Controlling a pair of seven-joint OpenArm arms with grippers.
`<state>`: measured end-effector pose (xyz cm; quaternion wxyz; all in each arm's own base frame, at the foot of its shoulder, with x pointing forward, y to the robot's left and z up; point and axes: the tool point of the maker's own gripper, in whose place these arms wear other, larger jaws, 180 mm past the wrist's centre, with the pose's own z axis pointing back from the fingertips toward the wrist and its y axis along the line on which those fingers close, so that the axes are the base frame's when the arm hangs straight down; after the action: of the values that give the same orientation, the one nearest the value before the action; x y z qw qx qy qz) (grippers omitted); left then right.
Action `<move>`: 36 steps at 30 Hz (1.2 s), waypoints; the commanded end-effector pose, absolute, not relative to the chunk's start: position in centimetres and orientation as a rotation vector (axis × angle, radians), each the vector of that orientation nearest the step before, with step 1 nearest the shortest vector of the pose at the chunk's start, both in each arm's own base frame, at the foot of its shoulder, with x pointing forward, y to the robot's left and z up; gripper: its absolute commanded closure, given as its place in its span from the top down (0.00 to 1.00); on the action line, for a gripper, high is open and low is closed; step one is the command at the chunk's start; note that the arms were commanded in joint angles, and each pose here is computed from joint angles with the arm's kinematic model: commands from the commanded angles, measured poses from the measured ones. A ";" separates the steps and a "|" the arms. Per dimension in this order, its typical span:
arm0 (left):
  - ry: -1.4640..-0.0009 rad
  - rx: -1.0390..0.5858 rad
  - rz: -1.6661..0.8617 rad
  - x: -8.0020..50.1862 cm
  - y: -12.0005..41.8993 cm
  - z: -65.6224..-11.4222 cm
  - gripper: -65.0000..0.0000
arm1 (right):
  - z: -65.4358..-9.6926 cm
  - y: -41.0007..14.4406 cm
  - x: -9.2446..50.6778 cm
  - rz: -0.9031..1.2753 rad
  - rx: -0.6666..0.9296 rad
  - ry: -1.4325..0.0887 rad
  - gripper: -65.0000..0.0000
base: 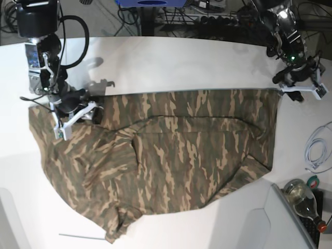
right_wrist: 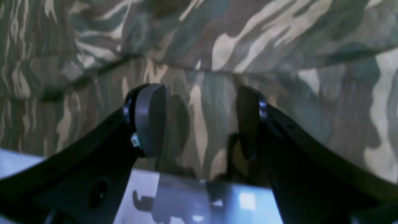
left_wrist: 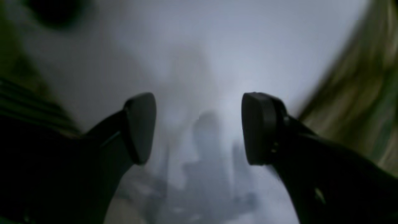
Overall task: Layout the t-shirt on the table in an organized manner, then fold the t-shirt properly
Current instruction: 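Pull the shirt edge away from the fold with both grippers, unfolding it, then release the shirt and raise both grippers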
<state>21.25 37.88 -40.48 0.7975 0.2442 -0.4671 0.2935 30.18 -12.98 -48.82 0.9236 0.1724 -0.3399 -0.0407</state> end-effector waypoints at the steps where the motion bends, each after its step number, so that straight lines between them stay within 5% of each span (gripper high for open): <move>1: -1.081 0.473 0.566 23.1 35.7 -38.8 0.63 | -47.3 -13.2 31.6 -0.075 0.355 -0.752 0.52; 6: -1.091 0.267 0.347 26.5 27.3 -40.1 0.48 | -47.0 -13.0 31.3 -0.071 0.358 -0.760 0.52; 12: -0.998 0.224 0.361 28.3 26.7 -44.4 0.25 | -47.3 -13.2 31.1 -0.078 0.355 -0.753 0.52; 26: -0.884 0.392 0.510 24.8 34.2 -46.8 0.23 | -47.6 -13.3 30.0 -0.076 0.357 -0.744 0.52; 33: -0.997 0.547 0.676 20.2 39.8 -40.9 0.24 | -40.2 -12.7 28.8 -0.042 0.372 -0.991 0.52; 36: -1.028 0.486 0.708 18.1 40.0 -40.4 0.24 | -38.4 -14.6 28.0 -0.176 0.349 -1.121 0.53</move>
<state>17.92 39.60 -41.18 0.7900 0.2167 -0.4672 0.3327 27.61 -14.51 -39.19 0.8376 0.1635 -0.5147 -0.0828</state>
